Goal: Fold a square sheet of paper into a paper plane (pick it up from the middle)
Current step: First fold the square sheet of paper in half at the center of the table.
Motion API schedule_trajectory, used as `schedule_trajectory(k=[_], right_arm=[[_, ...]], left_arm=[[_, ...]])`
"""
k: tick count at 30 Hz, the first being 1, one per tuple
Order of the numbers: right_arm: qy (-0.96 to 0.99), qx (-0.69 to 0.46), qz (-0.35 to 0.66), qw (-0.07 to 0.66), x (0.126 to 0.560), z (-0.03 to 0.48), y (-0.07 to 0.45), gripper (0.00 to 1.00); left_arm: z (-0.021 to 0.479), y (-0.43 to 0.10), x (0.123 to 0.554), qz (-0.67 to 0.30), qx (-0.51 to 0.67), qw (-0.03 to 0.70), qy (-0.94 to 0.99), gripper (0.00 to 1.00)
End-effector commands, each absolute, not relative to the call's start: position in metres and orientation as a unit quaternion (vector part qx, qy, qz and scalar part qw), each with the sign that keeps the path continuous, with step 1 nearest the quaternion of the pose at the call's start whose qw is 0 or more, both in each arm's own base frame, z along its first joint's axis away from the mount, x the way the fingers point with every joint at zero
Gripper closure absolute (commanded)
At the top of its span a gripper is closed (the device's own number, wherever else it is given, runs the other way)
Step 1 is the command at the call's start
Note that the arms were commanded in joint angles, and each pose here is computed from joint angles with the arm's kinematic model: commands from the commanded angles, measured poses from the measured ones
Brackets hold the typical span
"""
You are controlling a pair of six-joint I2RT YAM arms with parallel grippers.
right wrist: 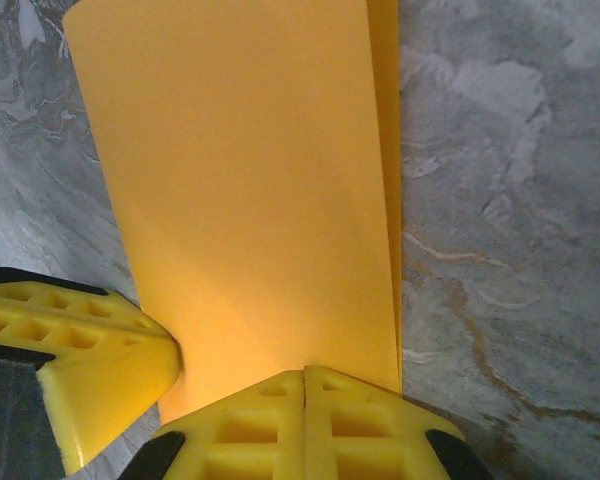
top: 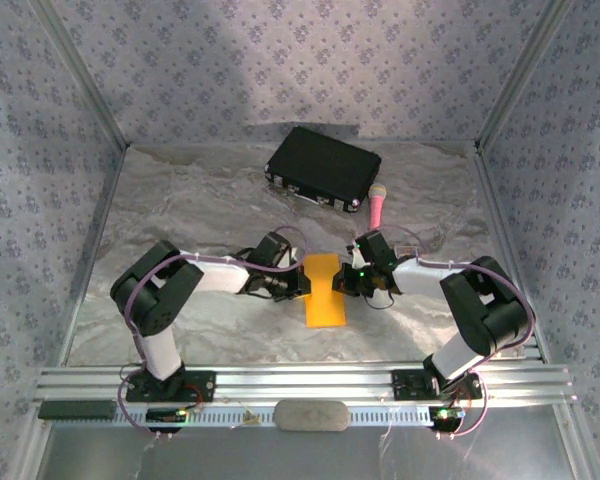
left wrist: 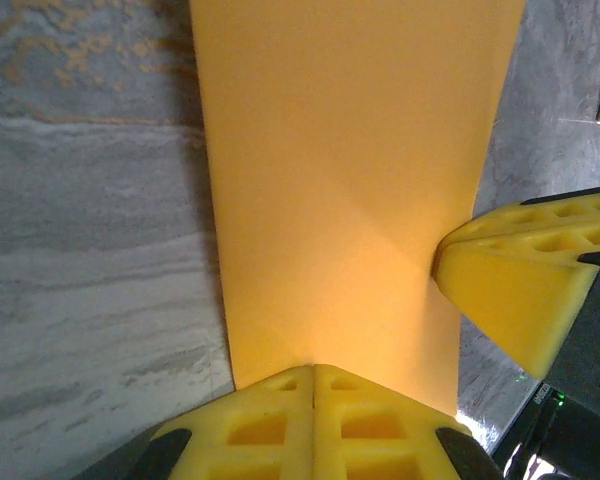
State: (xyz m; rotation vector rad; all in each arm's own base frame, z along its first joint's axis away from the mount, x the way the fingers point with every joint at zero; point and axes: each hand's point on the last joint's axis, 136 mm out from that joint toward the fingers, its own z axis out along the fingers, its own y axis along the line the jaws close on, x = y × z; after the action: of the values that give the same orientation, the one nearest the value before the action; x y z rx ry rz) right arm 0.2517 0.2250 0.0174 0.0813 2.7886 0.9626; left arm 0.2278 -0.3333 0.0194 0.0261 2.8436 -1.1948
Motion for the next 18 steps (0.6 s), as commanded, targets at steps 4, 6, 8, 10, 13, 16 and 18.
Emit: schedule_trajectory(k=[4, 6, 8, 10, 13, 16, 18], right_arm=[[0.965, 0.053, 0.251, 0.048, 0.228, -0.015, 0.198, 1.0], [0.965, 0.052, 0.251, 0.047, 0.228, -0.015, 0.198, 1.0], [0.965, 0.051, 0.253, 0.046, 0.228, -0.016, 0.199, 1.0], [0.964, 0.049, 0.256, 0.046, 0.229, -0.015, 0.2, 1.0], [0.964, 0.049, 0.257, 0.047, 0.23, -0.014, 0.201, 1.0], [0.964, 0.049, 0.257, 0.047, 0.23, -0.014, 0.201, 1.0], [0.964, 0.048, 0.257, 0.047, 0.231, -0.013, 0.202, 1.0]], left_arm=[[0.037, -0.328, 0.238, -0.386, 0.007, 0.037, 0.922, 1.0], [0.046, -0.33, 0.249, -0.392, 0.007, 0.043, 0.919, 1.0], [0.052, -0.332, 0.26, -0.399, 0.008, 0.047, 0.916, 1.0], [0.055, -0.334, 0.271, -0.406, 0.005, 0.05, 0.913, 1.0], [0.054, -0.335, 0.285, -0.408, 0.001, 0.053, 0.912, 1.0], [0.046, -0.337, 0.296, -0.4, -0.006, 0.048, 0.915, 1.0], [0.041, -0.339, 0.301, -0.402, -0.009, 0.045, 0.915, 1.0]])
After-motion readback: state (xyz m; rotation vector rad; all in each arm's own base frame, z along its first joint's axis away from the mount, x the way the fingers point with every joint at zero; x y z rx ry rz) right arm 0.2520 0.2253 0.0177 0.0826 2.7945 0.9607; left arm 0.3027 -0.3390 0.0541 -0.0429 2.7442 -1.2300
